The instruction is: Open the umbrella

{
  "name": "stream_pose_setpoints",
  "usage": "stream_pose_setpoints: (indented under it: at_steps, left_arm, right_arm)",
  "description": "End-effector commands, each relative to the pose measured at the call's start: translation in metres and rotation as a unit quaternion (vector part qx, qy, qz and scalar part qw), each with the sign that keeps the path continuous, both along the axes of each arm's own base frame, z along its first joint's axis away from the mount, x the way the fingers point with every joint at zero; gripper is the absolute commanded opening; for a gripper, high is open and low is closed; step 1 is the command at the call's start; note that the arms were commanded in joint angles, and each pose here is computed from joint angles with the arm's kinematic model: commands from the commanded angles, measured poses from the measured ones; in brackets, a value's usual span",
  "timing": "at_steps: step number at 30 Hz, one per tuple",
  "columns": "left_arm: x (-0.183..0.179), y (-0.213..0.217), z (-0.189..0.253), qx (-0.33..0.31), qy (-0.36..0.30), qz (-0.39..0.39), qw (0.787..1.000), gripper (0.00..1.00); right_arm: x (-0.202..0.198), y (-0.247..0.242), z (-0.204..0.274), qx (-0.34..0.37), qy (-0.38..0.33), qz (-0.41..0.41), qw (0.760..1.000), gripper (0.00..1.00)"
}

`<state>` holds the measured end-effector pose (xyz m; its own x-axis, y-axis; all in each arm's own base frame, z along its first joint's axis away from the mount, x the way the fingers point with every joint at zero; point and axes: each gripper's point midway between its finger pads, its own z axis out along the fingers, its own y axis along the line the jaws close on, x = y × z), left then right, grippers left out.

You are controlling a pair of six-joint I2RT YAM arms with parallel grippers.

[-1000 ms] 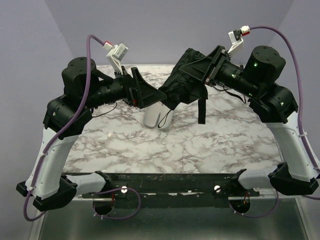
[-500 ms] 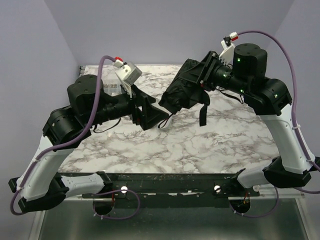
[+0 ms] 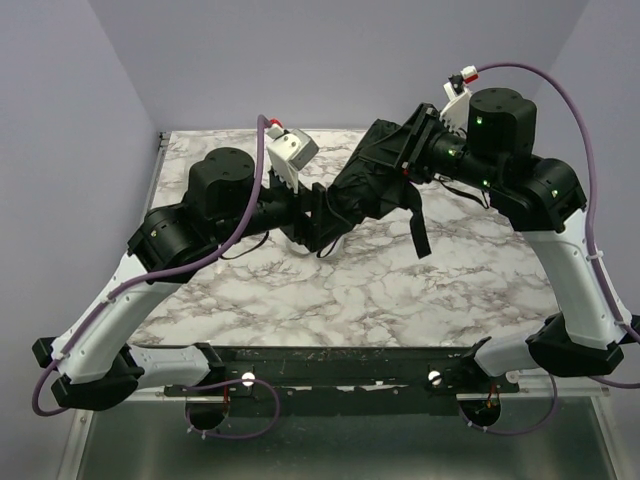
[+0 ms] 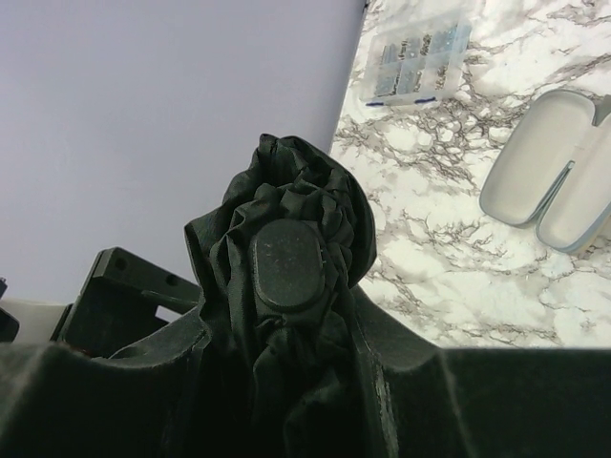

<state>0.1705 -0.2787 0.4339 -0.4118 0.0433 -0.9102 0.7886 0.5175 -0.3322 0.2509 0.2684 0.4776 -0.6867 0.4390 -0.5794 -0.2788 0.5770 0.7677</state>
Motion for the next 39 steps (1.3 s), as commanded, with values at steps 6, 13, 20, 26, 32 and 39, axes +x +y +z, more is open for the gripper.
stream_pose_setpoints:
  at_steps: [6,13,20,26,32,39]
  left_arm:
    - [-0.001,-0.023,0.009,-0.011,-0.014,-0.012,1.000,0.72]
    - [0.000,-0.040,0.006,0.009,-0.010,-0.014,1.000,0.61]
    - [0.002,-0.036,-0.001,0.025,-0.012,-0.005,1.000,0.28]
    - [-0.012,-0.004,-0.043,0.074,-0.006,0.000,0.997,0.26]
    - [-0.030,0.035,-0.077,0.084,0.001,0.017,0.996,0.26]
    - [-0.032,0.041,-0.062,0.081,0.019,0.031,0.996,0.71]
  right_arm:
    - [-0.010,-0.006,0.029,0.036,-0.022,-0.002,0.999,0.01]
    - [-0.010,-0.005,0.025,0.031,-0.010,-0.001,0.999,0.01]
    - [-0.010,-0.016,0.023,0.017,-0.013,-0.022,1.000,0.01]
    - [-0.003,-0.037,0.041,-0.010,-0.041,-0.069,0.997,0.01]
    - [-0.002,-0.043,0.046,-0.011,-0.049,-0.083,0.995,0.01]
    - [-0.006,-0.027,0.035,-0.006,-0.035,-0.043,0.998,0.01]
